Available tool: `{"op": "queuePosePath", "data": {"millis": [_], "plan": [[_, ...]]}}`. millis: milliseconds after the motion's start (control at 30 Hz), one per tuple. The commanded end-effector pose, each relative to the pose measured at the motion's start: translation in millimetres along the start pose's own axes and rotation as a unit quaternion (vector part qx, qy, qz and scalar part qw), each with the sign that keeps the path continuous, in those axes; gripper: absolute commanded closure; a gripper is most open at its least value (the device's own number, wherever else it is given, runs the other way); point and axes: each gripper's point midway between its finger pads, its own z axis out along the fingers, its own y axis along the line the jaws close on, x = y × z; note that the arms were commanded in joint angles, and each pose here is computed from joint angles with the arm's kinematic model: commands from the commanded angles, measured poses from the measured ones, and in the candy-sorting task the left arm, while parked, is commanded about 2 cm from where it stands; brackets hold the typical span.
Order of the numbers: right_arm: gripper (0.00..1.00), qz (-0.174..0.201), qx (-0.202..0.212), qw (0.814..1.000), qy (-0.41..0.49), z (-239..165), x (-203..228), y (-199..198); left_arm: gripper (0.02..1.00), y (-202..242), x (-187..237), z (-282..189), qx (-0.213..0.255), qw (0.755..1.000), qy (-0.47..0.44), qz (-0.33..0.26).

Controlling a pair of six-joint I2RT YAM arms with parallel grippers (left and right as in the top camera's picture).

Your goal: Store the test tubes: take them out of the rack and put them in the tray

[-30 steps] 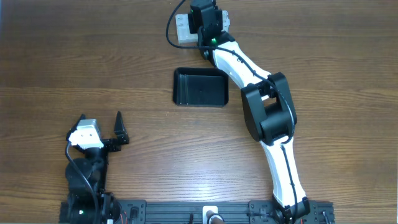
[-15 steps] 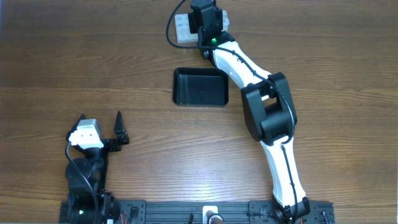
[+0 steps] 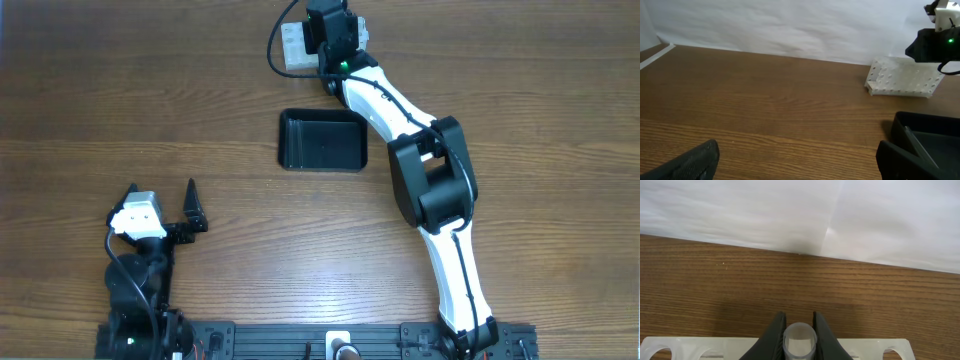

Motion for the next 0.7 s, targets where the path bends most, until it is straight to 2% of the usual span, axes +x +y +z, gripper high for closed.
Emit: {"op": "queuePosePath", "data": {"millis": [33, 233, 367, 433, 533, 600, 700], "plan": [[0.93, 0.013, 0.001, 0.998, -0.065, -45.9, -81.7, -11.7, 0.02, -0.3, 1.9, 0.3, 0.002, 1.0, 0.001, 0.009], [0.93, 0.044, -0.007, 0.986, -0.163, -137.3, -185.2, -31.6, 0.018, -0.3, 1.9, 0.3, 0.002, 1.0, 0.001, 0.009], [0.932, 0.057, -0.013, 0.982, -0.178, -189.6, -215.3, -42.5, 0.018, -0.3, 1.9, 0.3, 0.002, 1.0, 0.001, 0.009], [0.939, 0.068, -0.019, 0.99, -0.12, -210.3, -196.2, -40.8, 0.018, -0.3, 1.9, 0.3, 0.002, 1.0, 0.001, 0.009], [0.952, 0.075, -0.03, 0.997, -0.018, -214.0, -147.7, -29.9, 0.02, -0.3, 1.9, 0.3, 0.002, 1.0, 0.001, 0.009], [0.954, 0.077, -0.05, 0.994, 0.062, -213.0, -107.6, -18.3, 0.02, -0.3, 1.8, 0.3, 0.002, 1.0, 0.001, 0.009], [0.963, 0.081, -0.086, 0.978, 0.174, -210.2, -50.9, 1.9, 0.018, -0.3, 1.9, 0.3, 0.002, 1.0, 0.001, 0.009]]}}
